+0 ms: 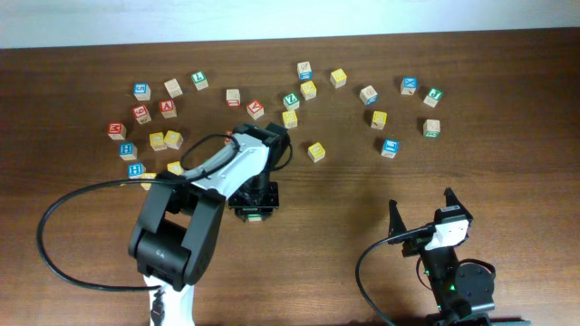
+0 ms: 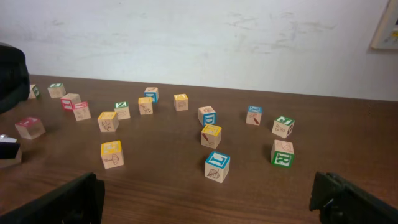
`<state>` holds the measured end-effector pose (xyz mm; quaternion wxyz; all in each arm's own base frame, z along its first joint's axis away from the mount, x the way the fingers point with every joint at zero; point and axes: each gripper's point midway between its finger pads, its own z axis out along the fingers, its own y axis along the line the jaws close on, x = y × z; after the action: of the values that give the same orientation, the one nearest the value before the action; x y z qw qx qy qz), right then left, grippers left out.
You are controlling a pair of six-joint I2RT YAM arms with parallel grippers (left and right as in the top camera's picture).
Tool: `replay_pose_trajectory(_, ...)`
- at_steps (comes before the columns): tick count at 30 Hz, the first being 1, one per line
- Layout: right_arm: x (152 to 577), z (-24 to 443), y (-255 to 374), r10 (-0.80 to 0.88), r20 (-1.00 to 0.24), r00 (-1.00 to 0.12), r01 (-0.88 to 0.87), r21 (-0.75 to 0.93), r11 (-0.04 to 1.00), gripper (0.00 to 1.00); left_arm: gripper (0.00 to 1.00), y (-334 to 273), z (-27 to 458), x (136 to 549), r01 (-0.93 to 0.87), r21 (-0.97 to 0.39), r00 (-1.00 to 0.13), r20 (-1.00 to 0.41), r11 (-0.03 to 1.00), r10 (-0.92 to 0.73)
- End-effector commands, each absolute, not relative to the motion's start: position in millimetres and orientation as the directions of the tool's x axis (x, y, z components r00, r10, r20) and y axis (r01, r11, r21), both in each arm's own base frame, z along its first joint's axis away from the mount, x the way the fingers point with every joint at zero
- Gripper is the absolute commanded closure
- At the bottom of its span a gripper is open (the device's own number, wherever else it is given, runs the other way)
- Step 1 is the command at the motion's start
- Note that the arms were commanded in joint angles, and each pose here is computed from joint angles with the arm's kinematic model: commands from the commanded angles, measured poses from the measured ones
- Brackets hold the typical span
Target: Spell out RSS
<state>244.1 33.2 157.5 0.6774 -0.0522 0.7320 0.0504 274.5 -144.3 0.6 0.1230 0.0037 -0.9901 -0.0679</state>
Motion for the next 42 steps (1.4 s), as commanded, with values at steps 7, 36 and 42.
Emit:
replay_pose_trajectory(7,244,155,31,-0.004,-0.997,-0.080,-0.133,0.006,0.991,0.02,0.74,-136,-17,291,0.029,0.141,-0.980,0.199,0.990,0.000)
replay_pose_trajectory(36,244,155,31,-0.004,-0.997,-0.080,-0.133,0.006,0.991,0.02,0.10,-212,205,482,0.132,-0.127,-0.865,-0.499,0.983,0.051)
replay_pose_trajectory(42,244,155,31,-0.005,-0.997,-0.080,-0.133,0.006,0.991,0.02,0.16,-236,134,511,-0.093,-0.231,-0.887,-0.422,0.969,-0.186)
